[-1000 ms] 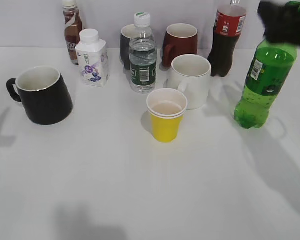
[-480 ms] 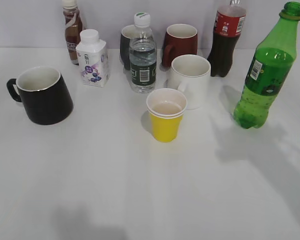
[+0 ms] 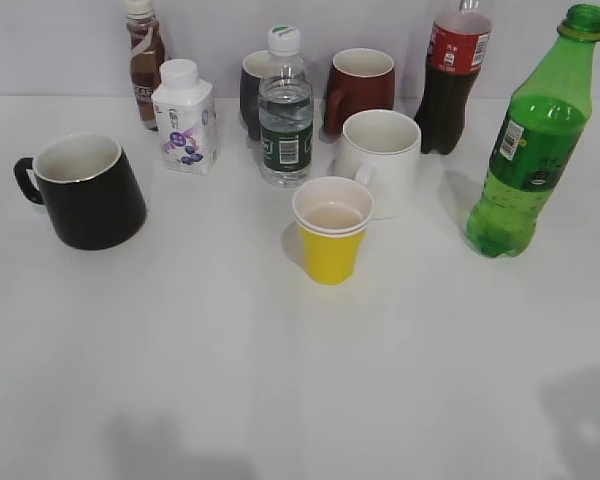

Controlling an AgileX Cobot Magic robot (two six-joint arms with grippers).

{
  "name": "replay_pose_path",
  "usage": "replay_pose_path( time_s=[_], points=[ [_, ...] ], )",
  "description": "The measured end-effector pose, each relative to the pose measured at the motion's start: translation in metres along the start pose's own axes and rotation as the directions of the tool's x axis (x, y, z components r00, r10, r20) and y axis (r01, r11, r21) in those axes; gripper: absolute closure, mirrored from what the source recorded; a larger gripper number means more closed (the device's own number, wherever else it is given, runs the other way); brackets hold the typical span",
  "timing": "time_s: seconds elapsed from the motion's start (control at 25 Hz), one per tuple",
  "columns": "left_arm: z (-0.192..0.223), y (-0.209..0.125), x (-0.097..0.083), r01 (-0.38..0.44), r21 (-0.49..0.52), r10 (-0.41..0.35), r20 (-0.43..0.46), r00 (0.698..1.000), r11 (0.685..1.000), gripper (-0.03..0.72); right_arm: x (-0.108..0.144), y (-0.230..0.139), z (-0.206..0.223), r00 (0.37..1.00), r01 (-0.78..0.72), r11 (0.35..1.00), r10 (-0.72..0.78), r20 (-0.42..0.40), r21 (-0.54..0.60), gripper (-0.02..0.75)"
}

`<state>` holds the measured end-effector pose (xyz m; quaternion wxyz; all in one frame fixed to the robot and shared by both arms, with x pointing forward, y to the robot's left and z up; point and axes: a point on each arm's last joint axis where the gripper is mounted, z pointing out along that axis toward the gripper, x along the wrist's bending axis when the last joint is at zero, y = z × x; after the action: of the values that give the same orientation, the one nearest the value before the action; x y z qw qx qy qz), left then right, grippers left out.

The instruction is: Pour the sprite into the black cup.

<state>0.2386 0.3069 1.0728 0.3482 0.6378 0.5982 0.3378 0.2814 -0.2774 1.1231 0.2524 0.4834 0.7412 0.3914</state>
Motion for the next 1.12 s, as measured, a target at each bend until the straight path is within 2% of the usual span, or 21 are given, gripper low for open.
replay_pose_path(
  time_s=[0.16,0.36,0.48,0.72,1.12],
  points=[
    [-0.004,-0.015,0.002,0.007,-0.005,-0.008,-0.013,1.000,1.000,0.192,-0.003,-0.041,-0.009,0.998,-0.009,0.999,0.007,0.056,0.033,0.152],
    [-0.005,-0.017,0.003,0.001,-0.077,-0.003,-0.029,1.000,0.997,0.192,-0.006,-0.081,-0.003,0.995,-0.030,0.999,0.033,0.095,-0.026,0.160],
    [0.001,-0.018,0.003,-0.002,-0.098,0.000,-0.027,1.000,0.995,0.196,-0.006,-0.083,-0.004,0.994,-0.049,0.992,0.060,0.095,-0.115,0.167],
    [0.002,-0.017,0.003,-0.003,-0.106,0.000,-0.027,1.000,0.994,0.251,-0.007,-0.085,-0.001,0.992,-0.045,0.992,0.058,0.108,-0.119,0.211],
    [0.002,-0.017,0.003,-0.004,-0.106,0.001,-0.028,1.000,0.994,0.276,-0.007,-0.085,-0.001,0.990,-0.053,0.991,0.068,0.121,-0.125,0.236]
  ],
)
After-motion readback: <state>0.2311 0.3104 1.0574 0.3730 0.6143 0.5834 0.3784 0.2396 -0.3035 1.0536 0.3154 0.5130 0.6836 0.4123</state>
